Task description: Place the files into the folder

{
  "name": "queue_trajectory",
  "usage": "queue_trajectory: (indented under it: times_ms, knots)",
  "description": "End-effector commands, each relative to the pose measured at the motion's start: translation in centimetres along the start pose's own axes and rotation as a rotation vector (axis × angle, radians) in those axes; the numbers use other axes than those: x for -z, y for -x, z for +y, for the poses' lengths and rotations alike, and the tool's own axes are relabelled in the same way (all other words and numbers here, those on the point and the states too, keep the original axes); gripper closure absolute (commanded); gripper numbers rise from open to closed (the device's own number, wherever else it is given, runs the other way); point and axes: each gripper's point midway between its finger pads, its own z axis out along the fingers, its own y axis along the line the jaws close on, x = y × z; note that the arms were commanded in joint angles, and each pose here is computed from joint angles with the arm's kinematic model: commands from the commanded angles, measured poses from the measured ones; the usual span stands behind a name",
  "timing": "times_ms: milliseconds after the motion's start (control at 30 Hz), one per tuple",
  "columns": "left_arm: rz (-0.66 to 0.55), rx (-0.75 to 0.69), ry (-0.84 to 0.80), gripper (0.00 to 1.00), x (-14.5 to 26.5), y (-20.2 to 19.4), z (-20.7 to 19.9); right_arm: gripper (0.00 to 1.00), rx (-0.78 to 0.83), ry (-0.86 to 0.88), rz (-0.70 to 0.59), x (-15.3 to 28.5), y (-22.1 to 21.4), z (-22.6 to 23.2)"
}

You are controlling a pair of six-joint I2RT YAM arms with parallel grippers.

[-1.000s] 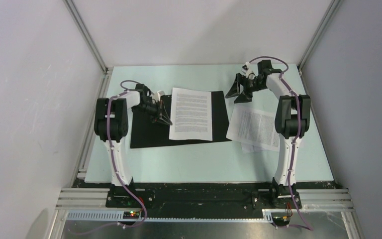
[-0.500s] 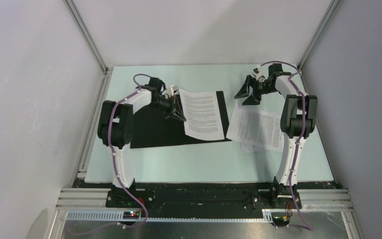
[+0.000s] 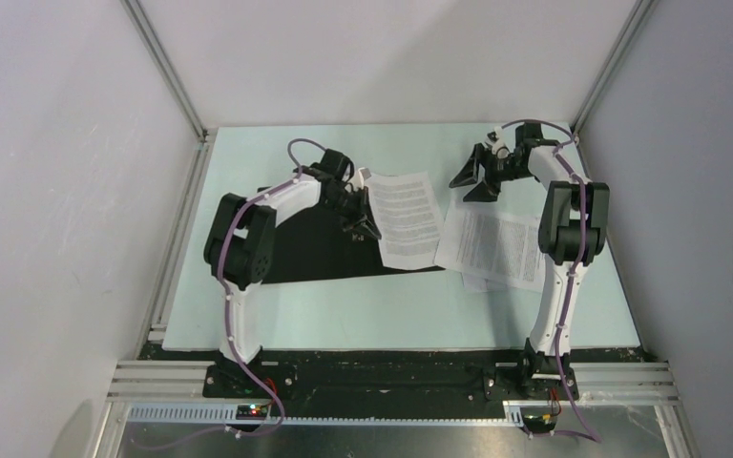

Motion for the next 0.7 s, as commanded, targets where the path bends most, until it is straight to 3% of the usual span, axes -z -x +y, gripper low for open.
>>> queue_trajectory:
  times_ms: [0,400,667]
  knots:
    - [-0.039,0.003,0.069,1.00,-0.7,1.5,1.8,0.21,0.020,0.039,-0.012,0.2,0.2,1.9]
    - [0.010,-0.006,0.296,1.00,0.1,-1.5,7.0,0.22,0.012,0.056,-0.009,-0.3,0.1,2.2]
    - [-0.009,-0.051,0.351,1.00,0.7,-1.0,7.5,0.22,0.003,0.062,0.002,-0.8,-0.2,2.1]
